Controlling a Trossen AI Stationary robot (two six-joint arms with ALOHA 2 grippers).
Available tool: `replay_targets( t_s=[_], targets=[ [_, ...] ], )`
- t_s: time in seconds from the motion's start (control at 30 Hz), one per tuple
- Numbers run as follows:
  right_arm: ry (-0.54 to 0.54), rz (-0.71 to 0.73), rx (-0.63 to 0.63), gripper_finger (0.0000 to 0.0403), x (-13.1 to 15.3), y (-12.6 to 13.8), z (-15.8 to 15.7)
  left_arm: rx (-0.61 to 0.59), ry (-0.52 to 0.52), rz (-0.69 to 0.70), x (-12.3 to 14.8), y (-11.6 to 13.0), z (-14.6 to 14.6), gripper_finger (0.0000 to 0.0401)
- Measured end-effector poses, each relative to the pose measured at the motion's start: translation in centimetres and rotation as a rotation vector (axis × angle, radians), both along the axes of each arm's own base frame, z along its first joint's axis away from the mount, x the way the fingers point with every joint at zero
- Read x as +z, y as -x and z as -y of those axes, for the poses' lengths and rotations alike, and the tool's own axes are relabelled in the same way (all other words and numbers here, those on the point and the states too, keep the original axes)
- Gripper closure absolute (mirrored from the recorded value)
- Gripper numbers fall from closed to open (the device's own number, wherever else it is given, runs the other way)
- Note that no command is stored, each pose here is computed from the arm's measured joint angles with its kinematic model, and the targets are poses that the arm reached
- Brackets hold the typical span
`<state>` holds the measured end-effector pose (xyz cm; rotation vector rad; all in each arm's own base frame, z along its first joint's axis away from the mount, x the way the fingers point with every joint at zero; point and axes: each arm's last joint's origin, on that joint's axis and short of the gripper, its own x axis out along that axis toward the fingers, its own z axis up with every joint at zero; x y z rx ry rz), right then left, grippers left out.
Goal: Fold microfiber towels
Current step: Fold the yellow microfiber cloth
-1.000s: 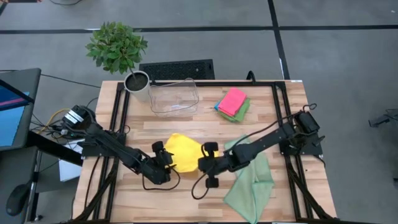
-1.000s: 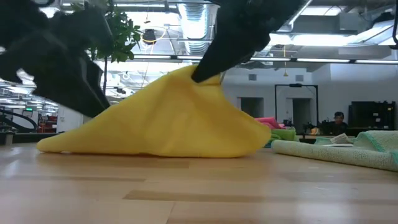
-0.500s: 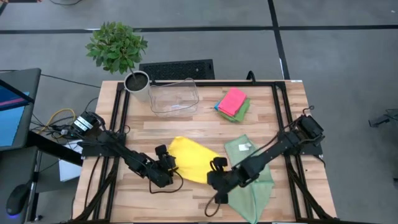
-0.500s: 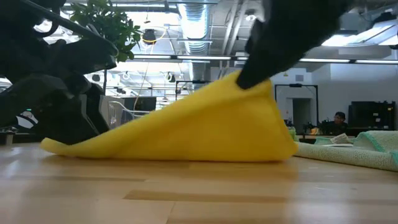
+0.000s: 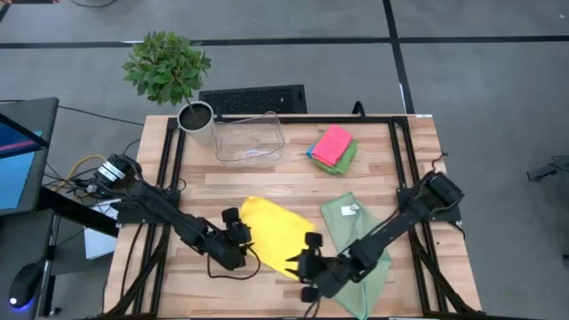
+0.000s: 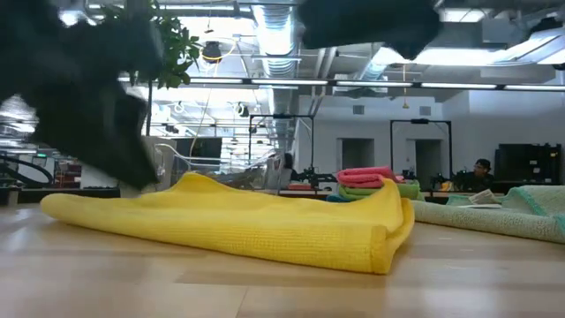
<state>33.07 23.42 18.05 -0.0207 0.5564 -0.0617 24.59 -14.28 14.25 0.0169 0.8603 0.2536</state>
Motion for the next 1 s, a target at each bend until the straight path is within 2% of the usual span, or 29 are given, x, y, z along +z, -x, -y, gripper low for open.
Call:
replay_targets(
  t_s=[0.07, 0.17, 0.3, 0.47, 0.77, 0.9, 1.0],
  targets=[
    [0.055, 0.016, 0.021, 0.0273, -1.7, -0.7, -0.2, 0.008, -0.024, 0.045, 1.1, -0.1, 0.1, 0.0173],
    [0.036, 0.060, 0.034, 0.0287, -5.0, -2.1, -0.9, 0.011, -0.054, 0.078, 1.5, 0.1, 0.2, 0.0173],
    [0.036, 0.007, 0.038, 0.0307, -9.8, -2.3, -1.5, 0.032, -0.051, 0.082, 1.1, 0.3, 0.1, 0.0173],
    [-0.037, 0.003, 0.003, 0.0329, -11.7, -2.2, -2.0, 0.070, -0.050, 0.079, -0.2, 0.7, -0.2, 0.0173],
    [-0.034, -0.023, 0.013, 0.0342, -11.9, -1.1, -3.0, 0.150, -0.071, 0.065, -3.3, 2.3, -1.5, 0.0173],
    [0.078, 0.001, 0.046, 0.0342, -9.6, -0.5, -3.2, 0.167, -0.057, 0.079, -3.8, 2.7, -1.8, 0.0173],
    [0.194, 0.077, -0.009, 0.0343, -5.8, 0.0, -3.1, 0.176, -0.045, 0.088, -4.0, 2.9, -2.0, 0.0173]
  ],
)
